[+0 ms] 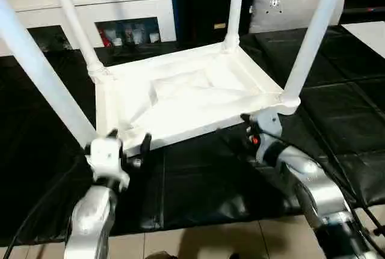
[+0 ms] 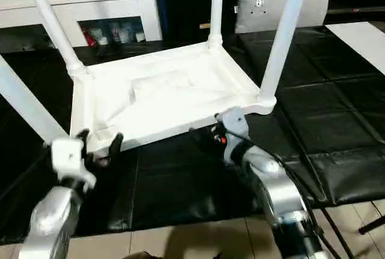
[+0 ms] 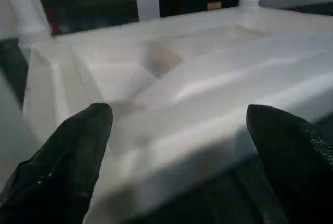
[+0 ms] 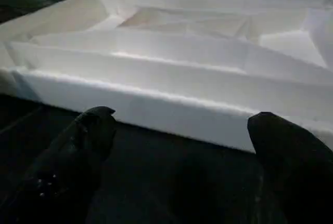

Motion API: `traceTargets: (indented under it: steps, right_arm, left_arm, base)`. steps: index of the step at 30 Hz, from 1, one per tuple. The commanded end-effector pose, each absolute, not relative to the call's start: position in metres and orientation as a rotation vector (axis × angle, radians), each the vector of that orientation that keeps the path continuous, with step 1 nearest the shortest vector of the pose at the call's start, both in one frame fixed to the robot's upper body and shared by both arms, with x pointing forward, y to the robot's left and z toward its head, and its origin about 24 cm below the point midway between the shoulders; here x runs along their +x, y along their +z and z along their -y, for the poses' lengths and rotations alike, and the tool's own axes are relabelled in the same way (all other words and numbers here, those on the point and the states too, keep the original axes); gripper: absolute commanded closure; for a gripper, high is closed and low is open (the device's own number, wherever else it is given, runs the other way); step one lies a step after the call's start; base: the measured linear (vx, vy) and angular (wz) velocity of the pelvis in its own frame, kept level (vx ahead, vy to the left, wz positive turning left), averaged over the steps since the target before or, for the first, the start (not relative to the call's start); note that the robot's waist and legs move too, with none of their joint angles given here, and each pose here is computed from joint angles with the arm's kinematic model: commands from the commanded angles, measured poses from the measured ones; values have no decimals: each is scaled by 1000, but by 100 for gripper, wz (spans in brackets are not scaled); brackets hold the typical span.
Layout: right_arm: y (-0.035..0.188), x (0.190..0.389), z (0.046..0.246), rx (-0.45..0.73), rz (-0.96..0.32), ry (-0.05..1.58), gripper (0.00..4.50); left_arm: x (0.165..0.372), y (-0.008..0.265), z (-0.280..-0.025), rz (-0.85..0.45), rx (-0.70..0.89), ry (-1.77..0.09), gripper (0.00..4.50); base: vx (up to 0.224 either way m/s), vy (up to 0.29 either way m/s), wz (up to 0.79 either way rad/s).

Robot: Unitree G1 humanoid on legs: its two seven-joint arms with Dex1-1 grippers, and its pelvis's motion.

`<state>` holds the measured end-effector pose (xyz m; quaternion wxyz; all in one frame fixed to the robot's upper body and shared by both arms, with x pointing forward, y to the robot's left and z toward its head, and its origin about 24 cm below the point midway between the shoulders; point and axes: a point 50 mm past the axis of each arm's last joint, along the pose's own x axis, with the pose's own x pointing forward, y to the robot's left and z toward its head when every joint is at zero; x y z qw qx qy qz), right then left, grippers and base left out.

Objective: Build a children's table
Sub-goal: Rotate table base

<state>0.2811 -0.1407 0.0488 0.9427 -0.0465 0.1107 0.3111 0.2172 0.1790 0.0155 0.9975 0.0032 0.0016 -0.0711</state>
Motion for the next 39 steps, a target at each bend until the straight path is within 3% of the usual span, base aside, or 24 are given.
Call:
traceTargets:
  steps: [1,8,14,22,29,33,39]
  right_arm:
    - [52,279,138,-105,-216,653,0]
    - [48,274,138,-137,-231,671,0]
    - [47,273,135,-143,-236,686,0]
    - [46,277,132,-137,-239,686,0]
    - [41,274,136,-137,-253,661,0]
    - [41,274,137,-138,-252,658,0]
    - [44,276,137,-140,-242,649,0]
  left_arm:
    - [215,23,-183,47,-1,-111,1]
    - [193,-2,-192,7,-17,-57,1]
    - [178,-23,-215,-16,-23,108,1]
    - [175,-41,-228,-23,-33,150,1]
    - [176,-50,-256,-9,25,222,1]
    - [184,-49,-277,-23,40,242,1]
    - [188,-50,-317,-147,33,233,1]
  base:
    - [0,0,0]
    - [0,0,0]
    - [0,0,0]
    - [0,0,0]
    - [0,0,0]
    - [0,0,0]
    - [0,0,0]
